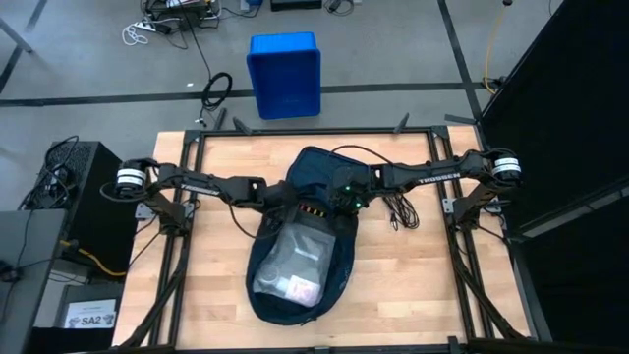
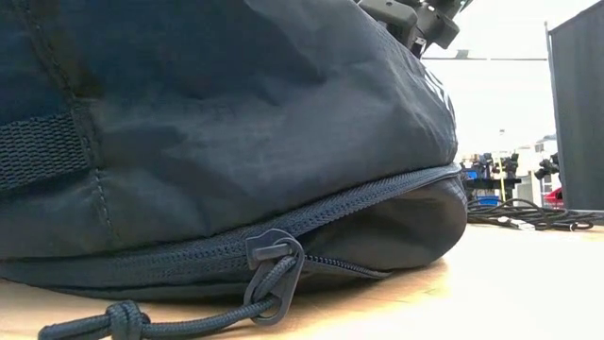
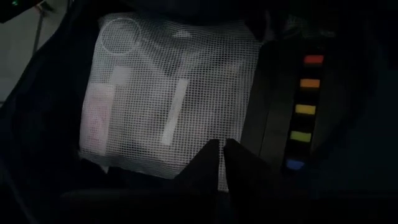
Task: Unpack backpack
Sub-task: Remove the black portable pill from the backpack
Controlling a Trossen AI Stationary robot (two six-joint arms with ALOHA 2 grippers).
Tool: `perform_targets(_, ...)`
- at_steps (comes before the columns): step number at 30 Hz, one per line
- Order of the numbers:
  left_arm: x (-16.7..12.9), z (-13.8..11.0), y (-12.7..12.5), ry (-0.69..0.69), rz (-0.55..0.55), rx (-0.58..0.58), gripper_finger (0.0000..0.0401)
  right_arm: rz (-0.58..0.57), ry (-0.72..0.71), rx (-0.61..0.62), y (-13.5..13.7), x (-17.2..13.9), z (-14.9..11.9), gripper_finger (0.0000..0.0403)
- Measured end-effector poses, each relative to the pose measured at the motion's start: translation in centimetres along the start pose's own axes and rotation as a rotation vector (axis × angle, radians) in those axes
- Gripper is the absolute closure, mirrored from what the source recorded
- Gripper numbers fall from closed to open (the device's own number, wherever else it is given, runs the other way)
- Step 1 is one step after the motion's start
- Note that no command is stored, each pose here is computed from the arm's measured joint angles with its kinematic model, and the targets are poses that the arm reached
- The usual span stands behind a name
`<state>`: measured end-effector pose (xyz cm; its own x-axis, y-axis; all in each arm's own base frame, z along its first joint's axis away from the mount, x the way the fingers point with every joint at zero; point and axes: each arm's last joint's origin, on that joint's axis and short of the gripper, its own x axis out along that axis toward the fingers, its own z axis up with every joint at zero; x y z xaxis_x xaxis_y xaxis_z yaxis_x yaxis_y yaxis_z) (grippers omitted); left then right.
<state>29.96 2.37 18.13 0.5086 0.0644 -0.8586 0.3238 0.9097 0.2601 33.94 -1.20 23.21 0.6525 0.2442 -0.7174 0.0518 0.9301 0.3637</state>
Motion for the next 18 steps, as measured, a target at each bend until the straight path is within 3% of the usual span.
perform_targets(9,0.5,-0.9,1.2,0.036,0.025,-0.036,0.0247,-0.003,0.004,-0.018,0.0,0.0,-0.1,0.0381)
perform_targets(18,3.4,-1.4,1.0,0.072,-0.033,-0.022,0.0231,-0.002,-0.006,-0.04,0.1,0.0,0.0,0.038)
